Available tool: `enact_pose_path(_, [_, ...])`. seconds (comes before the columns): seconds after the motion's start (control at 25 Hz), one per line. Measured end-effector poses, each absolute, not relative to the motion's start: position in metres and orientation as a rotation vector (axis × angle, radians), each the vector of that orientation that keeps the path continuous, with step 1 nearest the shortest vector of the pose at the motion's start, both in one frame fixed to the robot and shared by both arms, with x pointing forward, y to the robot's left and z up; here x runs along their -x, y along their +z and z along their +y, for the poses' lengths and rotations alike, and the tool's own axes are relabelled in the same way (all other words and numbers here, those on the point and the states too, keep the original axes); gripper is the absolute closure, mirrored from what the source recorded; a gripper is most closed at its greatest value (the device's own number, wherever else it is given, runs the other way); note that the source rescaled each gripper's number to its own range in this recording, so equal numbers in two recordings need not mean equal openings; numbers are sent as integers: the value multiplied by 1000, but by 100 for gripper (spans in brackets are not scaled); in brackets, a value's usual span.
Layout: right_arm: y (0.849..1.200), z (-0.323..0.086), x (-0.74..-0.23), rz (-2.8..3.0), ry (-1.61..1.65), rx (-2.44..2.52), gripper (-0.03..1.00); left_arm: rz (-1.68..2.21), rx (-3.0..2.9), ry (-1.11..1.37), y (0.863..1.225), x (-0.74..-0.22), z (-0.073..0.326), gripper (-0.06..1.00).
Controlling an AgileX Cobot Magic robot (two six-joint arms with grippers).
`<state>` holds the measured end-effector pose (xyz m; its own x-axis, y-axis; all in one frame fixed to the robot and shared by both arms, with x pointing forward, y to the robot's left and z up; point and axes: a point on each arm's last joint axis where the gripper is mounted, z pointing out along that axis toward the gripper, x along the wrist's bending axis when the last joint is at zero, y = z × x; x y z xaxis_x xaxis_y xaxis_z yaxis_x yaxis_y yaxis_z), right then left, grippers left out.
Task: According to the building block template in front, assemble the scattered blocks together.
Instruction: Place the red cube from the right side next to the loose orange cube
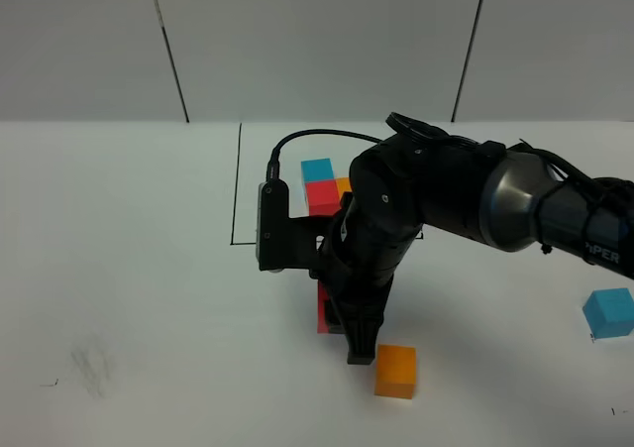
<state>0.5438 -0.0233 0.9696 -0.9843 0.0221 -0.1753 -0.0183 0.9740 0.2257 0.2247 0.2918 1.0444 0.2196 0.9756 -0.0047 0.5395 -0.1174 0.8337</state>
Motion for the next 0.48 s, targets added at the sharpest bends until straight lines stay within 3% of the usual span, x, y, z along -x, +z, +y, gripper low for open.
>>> enact_pose_path(0.24, [947,-17,-549,2993,317,-112,77,1414,-1763,754,1044,-225,292,41])
enact_pose_path(0.48, [946,-13,-546,3004,328,-234,77,1414,-1763,754,1044,-225,292,41])
